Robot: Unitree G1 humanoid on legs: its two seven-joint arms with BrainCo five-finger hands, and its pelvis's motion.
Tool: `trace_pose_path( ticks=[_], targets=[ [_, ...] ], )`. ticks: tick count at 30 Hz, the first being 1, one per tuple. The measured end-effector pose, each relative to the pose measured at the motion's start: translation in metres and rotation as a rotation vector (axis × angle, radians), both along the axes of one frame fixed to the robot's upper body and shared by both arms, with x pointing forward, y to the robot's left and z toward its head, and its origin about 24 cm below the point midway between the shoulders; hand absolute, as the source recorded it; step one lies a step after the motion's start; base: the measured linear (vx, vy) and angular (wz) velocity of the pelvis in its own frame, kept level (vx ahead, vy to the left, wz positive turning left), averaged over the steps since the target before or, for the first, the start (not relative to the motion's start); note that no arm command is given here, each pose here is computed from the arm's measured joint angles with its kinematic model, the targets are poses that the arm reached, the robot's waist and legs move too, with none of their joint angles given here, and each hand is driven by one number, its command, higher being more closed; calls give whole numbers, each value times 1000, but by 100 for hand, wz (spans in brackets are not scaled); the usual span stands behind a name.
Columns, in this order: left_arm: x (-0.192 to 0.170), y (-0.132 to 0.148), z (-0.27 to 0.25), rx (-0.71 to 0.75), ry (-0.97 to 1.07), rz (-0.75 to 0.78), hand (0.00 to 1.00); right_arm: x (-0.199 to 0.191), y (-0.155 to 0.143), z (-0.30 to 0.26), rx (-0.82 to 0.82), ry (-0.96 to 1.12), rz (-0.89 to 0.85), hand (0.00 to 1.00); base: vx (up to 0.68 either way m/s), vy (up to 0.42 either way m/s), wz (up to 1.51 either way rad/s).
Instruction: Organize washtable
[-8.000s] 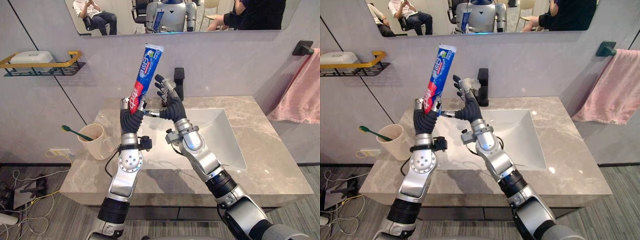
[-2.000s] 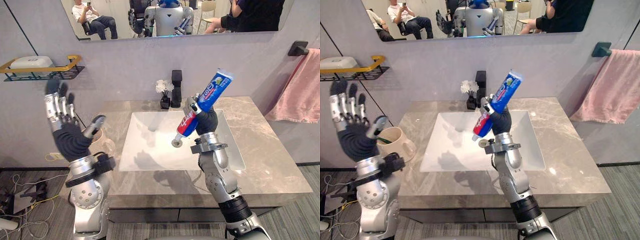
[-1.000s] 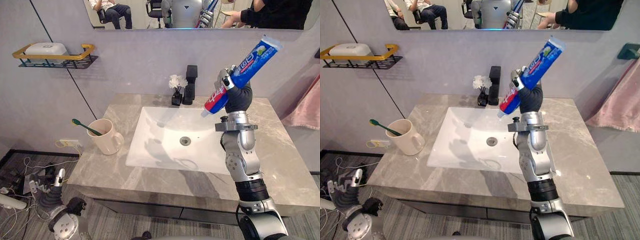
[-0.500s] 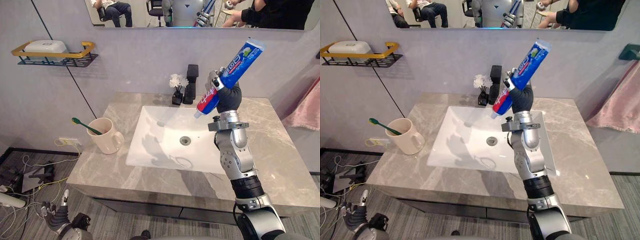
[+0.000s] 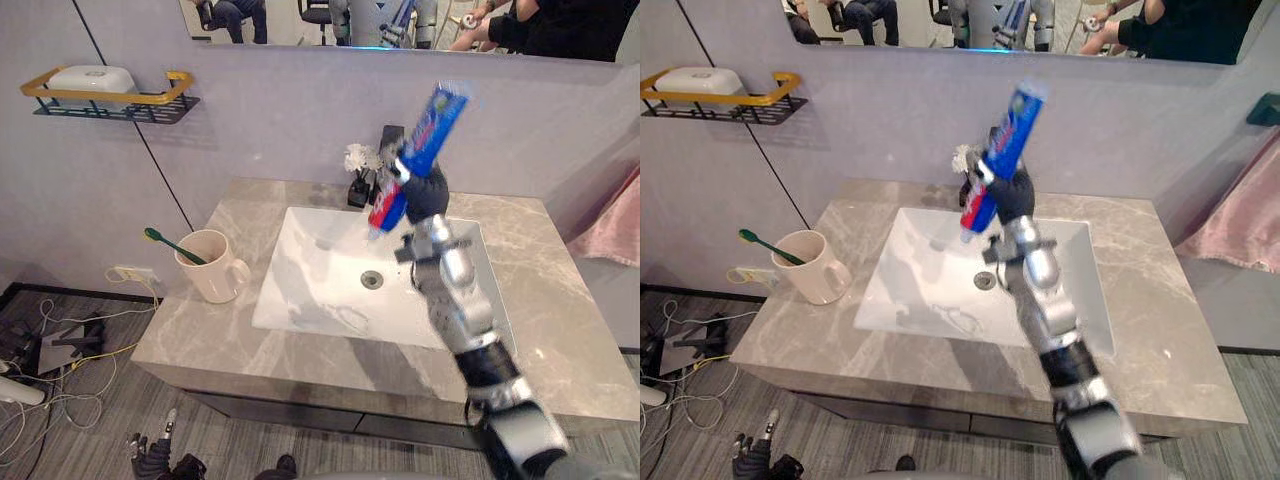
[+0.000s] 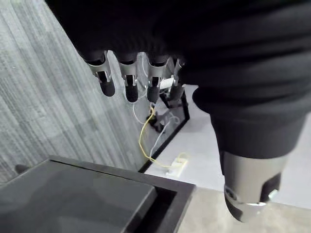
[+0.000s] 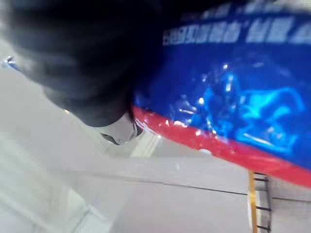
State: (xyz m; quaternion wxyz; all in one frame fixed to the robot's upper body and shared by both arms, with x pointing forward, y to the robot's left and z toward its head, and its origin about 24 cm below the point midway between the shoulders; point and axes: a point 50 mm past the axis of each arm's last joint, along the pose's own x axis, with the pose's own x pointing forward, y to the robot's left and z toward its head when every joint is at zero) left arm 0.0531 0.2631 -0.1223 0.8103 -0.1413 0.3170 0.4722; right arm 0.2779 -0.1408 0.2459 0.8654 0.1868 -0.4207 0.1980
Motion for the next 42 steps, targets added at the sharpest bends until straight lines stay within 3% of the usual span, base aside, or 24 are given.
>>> trace_pose_path(
  ticks=[3,15,30,42],
  targets=[
    [-14,-9,-9,-50,60,4,0,-12,2,-18,58,10,49,100,-44,6,-2],
    [-2,-13,-9,-69,24,-50,0,7,14,-39,98,147,37,100,-5,-12,6],
    [-1,-30,-16,-118,52,-174,0,55,62,-33,-118,274,106,100,-15,-16,10],
    [-3,-40,-19,-139,81,-282,0,74,94,-7,-285,246,114,100,2,-24,12]
  ],
)
